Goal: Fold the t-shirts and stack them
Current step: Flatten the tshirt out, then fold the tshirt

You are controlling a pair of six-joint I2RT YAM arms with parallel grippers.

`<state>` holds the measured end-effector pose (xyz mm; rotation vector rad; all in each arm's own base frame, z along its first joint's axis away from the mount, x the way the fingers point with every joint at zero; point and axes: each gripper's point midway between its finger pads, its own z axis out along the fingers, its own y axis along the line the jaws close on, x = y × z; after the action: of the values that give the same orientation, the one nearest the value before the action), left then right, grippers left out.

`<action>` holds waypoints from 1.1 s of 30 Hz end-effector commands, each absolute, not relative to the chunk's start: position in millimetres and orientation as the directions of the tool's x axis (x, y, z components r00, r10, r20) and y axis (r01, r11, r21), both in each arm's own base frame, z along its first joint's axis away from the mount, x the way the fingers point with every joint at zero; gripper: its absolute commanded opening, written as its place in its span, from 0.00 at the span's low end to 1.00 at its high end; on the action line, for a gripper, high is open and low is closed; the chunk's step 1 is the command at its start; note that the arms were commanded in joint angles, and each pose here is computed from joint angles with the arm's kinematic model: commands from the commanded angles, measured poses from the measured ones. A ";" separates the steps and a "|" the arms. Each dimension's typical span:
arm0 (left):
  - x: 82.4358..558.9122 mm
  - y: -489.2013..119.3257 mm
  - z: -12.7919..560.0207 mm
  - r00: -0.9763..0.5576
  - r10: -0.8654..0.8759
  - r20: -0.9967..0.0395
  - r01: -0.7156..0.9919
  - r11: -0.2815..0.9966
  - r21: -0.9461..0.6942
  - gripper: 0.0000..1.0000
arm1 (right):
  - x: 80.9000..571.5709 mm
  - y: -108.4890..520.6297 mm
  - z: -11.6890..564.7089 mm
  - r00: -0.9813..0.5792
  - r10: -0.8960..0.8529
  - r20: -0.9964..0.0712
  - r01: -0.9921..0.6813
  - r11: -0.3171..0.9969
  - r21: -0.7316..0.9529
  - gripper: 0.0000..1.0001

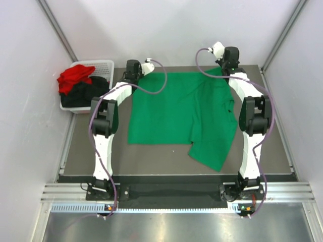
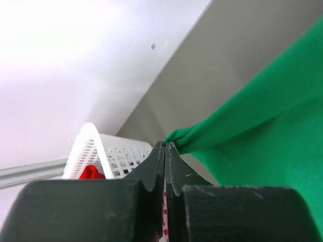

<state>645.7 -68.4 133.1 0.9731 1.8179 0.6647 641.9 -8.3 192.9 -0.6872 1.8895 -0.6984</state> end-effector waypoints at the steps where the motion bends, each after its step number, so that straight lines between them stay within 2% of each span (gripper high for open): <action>1: 665.9 -78.6 203.3 -0.147 0.758 -0.636 0.145 0.652 0.744 0.00 | 656.4 6.9 236.7 -0.291 -0.704 -0.648 -0.046 0.687 -0.725 0.00; 2: 670.5 -82.5 209.8 -0.163 0.685 -0.711 0.134 0.729 0.671 0.00 | 659.3 10.9 244.6 -0.277 -0.698 -0.660 -0.031 0.694 -0.720 0.00; 5: 672.6 -87.9 199.3 -0.263 0.548 -0.794 0.186 0.836 0.516 0.00 | 661.9 14.8 255.5 -0.263 -0.686 -0.678 -0.006 0.704 -0.710 0.00; 9: 662.2 -110.8 198.2 -0.279 0.486 -0.828 0.301 0.863 0.405 0.00 | 657.5 17.7 257.8 -0.265 -0.680 -0.683 -0.026 0.713 -0.700 0.00; 13: 646.6 -121.6 214.5 -0.231 0.481 -0.845 0.330 0.856 0.397 0.00 | 641.8 16.3 258.2 -0.291 -0.664 -0.689 -0.048 0.730 -0.682 0.00; 22: 616.8 -116.8 184.0 -0.311 0.495 -0.811 0.365 0.851 0.378 0.00 | 626.9 13.6 233.1 -0.350 -0.661 -0.663 -0.085 0.728 -0.681 0.00; 28: 619.5 -117.1 177.4 -0.317 0.492 -0.811 0.367 0.852 0.374 0.00 | 622.3 26.0 239.9 -0.337 -0.669 -0.662 -0.095 0.724 -0.683 0.00; 33: 633.8 -119.0 193.1 -0.254 0.496 -0.830 0.348 0.848 0.400 0.00 | 616.7 21.3 245.1 -0.343 -0.671 -0.657 -0.085 0.719 -0.690 0.00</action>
<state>618.1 -113.0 131.3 0.6754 2.0264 0.1670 627.0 21.2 187.1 -0.6629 1.9313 -0.6609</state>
